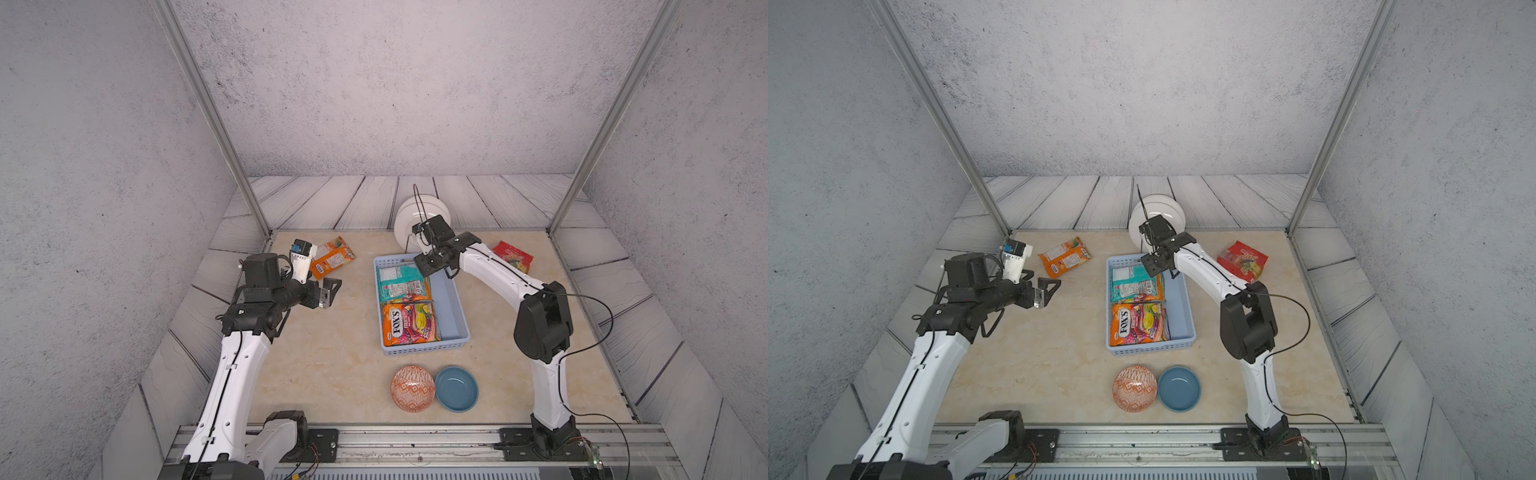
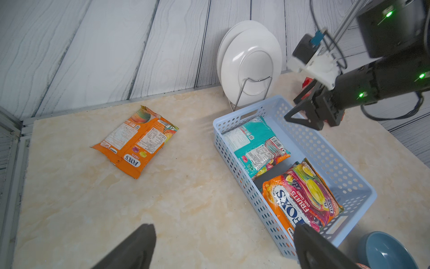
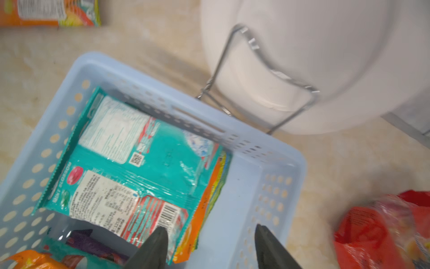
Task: Put the candies in the basket
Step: Place the candy in the basket, then pick up the candy at the center of the board.
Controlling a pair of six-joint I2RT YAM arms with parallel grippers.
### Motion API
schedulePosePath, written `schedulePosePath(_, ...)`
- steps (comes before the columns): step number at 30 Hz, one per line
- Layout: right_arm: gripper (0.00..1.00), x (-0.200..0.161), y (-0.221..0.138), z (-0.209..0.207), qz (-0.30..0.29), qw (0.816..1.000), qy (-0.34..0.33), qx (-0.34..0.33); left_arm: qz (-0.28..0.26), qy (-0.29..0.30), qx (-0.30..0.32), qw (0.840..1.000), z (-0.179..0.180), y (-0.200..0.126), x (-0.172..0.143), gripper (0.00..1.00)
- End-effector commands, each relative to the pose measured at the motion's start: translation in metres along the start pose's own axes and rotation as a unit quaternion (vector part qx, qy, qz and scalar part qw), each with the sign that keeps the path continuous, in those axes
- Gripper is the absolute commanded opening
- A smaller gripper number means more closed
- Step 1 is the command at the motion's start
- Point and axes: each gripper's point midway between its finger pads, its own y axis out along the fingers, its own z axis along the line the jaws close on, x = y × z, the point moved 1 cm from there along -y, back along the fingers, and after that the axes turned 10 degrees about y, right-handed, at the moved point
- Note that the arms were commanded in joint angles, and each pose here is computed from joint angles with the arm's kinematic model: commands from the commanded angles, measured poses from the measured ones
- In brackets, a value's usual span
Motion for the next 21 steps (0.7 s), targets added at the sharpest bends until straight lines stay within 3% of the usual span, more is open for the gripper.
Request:
schedulePosePath(1,0.67,0.021,-0.044,-0.039,-0.050,0.997,0.058,-0.023,-0.016,0.012,0.002,1.000,-0.002,-0.005,0.006,0.99)
schedulePosePath(10,0.75,0.015,-0.060,-0.121,-0.076,0.982,0.154,-0.072,-0.014,0.014,0.002,1.000,-0.003,-0.005,0.003,0.99)
schedulePosePath(21,0.83,-0.004,-0.062,-0.209,-0.093,0.942,0.305,-0.108,-0.015,0.016,0.012,1.000,-0.001,-0.009,0.006,0.99)
